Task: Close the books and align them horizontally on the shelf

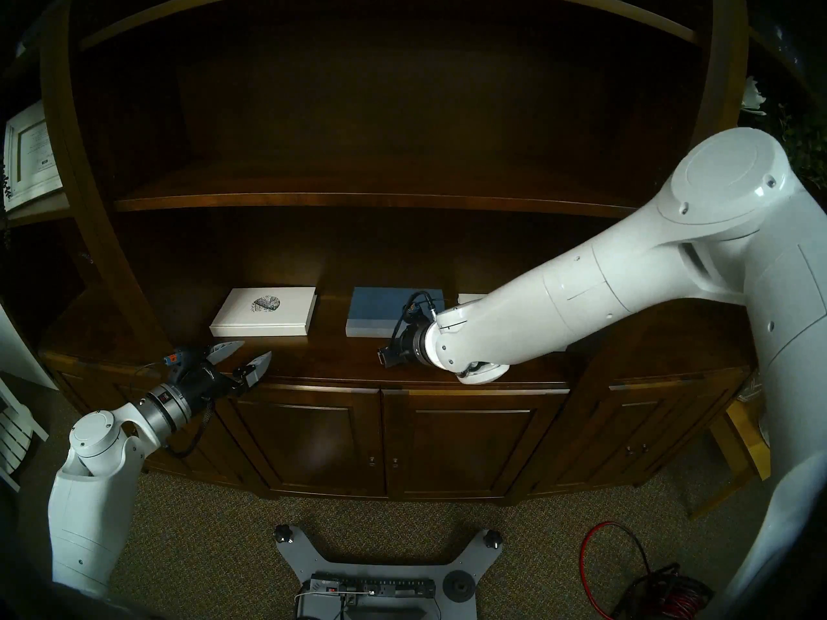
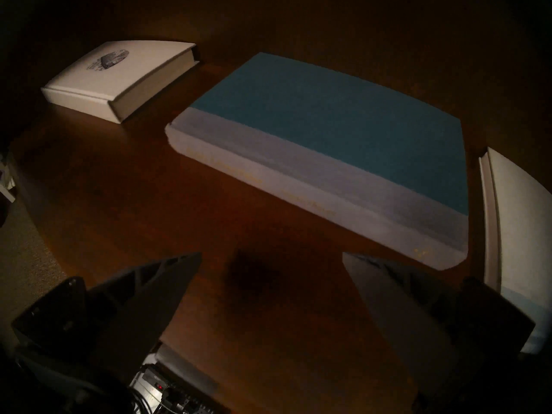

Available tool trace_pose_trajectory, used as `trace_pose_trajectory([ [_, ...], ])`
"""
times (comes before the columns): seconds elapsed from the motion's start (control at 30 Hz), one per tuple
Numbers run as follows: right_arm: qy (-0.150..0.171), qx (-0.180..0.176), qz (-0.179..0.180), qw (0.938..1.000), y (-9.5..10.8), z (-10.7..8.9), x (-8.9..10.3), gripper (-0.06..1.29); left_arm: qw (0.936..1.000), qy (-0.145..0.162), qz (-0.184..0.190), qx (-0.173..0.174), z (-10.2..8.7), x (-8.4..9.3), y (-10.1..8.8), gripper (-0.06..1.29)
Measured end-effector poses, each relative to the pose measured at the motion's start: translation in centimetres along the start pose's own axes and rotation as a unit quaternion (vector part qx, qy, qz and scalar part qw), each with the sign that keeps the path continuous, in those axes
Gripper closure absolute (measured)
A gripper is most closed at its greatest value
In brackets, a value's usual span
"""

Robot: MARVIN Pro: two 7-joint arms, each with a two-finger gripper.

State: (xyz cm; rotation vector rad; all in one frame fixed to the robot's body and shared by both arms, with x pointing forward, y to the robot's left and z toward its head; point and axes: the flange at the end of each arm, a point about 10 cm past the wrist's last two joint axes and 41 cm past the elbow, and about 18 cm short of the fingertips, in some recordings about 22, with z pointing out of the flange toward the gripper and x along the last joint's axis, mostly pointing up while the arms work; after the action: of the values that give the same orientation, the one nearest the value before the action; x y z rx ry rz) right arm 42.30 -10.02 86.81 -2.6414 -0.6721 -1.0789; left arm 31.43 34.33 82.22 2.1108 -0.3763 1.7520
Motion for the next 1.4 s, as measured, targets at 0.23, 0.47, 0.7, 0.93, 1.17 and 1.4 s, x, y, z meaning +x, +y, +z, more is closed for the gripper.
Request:
trace_pose_trajectory([
  [0.23,0.04,0.028,0.002,0.9988,-0.7,-2.6,0.1,0.0,1.0,-0.001,0.0,0.0,0.0,0.0,0.0,0.0],
  [0.47,0.093,0.044,-0.009,0.9947,-0.5,-5.1,0.2,0.0,1.0,-0.001,0.0,0.0,0.0,-0.1,0.0,0.0],
  [0.7,0.129,0.046,-0.038,0.9899,0.1,-7.5,-1.1,0.0,1.0,-0.001,0.0,0.0,0.0,-0.1,0.0,0.0],
  [0.93,0.171,0.05,-0.079,0.9809,0.4,-9.8,-2.0,0.0,1.0,-0.001,0.0,-0.001,0.0,-0.1,0.0,0.0],
  [1.17,0.202,0.045,-0.116,0.9714,1.0,-11.7,-3.0,0.0,1.0,-0.001,0.0,-0.001,0.0,0.0,0.0,0.0],
  [1.4,0.23,0.033,-0.138,0.9627,1.5,-12.9,-3.3,0.0,1.0,0.0,0.0,-0.001,0.0,0.0,0.0,0.0],
])
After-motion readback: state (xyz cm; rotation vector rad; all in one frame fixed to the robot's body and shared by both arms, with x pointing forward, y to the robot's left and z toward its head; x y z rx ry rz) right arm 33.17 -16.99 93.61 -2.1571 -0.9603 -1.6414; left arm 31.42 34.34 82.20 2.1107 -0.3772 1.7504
